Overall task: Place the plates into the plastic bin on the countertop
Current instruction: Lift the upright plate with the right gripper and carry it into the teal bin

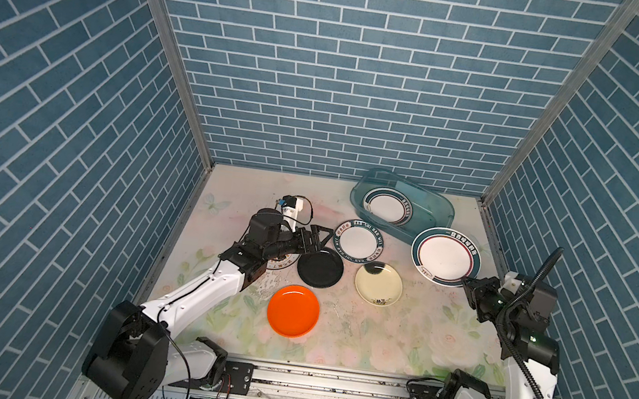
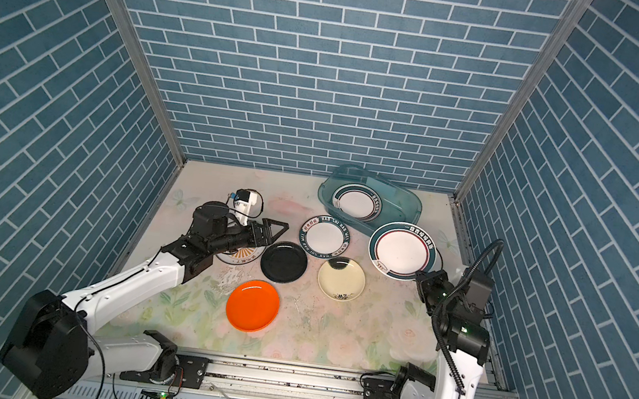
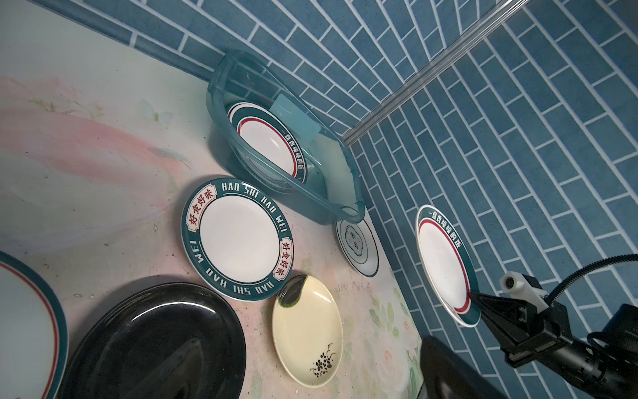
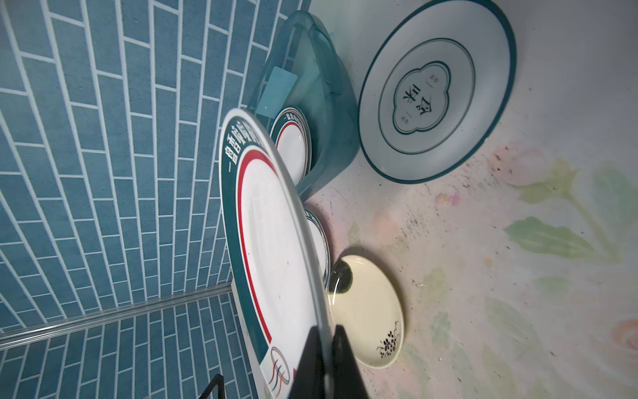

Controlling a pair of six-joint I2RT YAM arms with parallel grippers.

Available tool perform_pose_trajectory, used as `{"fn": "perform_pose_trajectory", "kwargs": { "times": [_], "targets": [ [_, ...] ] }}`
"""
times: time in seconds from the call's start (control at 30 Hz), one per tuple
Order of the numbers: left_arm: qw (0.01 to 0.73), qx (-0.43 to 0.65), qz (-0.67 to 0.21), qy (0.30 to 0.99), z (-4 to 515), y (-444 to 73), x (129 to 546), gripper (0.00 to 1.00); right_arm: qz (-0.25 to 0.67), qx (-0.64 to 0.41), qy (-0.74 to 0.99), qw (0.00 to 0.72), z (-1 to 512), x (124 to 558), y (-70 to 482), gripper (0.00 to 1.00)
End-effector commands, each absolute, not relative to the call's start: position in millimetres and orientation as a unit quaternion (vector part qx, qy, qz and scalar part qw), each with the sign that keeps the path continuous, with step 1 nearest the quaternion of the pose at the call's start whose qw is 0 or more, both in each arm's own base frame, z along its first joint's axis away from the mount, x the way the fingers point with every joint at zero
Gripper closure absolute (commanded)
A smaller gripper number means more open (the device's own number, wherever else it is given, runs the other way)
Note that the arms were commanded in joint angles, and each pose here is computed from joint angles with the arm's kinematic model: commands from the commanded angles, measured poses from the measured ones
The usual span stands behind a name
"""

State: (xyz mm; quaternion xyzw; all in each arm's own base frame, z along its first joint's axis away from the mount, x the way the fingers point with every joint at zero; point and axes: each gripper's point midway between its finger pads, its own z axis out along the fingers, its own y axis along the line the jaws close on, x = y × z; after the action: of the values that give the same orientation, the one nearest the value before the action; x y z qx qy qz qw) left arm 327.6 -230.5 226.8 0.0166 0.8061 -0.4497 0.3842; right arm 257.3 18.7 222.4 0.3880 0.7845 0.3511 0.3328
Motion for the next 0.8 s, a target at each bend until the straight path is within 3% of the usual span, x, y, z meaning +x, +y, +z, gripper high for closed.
{"fn": "perform_pose_trajectory", "kwargs": {
  "times": [0.0,0.77],
  "targets": [
    [0.398,0.025,-0.457,0.795,238.6,-231.6,330.6,0.00,0.353,0.343,0.787,0.373,249.3,281.6,21.4,1.00],
    [0.411,0.014,-0.421,0.808,232.5,-215.3,322.2,0.01,0.328,0.250,0.845,0.340,229.9,454.1,89.6,1.00]
  ]
}}
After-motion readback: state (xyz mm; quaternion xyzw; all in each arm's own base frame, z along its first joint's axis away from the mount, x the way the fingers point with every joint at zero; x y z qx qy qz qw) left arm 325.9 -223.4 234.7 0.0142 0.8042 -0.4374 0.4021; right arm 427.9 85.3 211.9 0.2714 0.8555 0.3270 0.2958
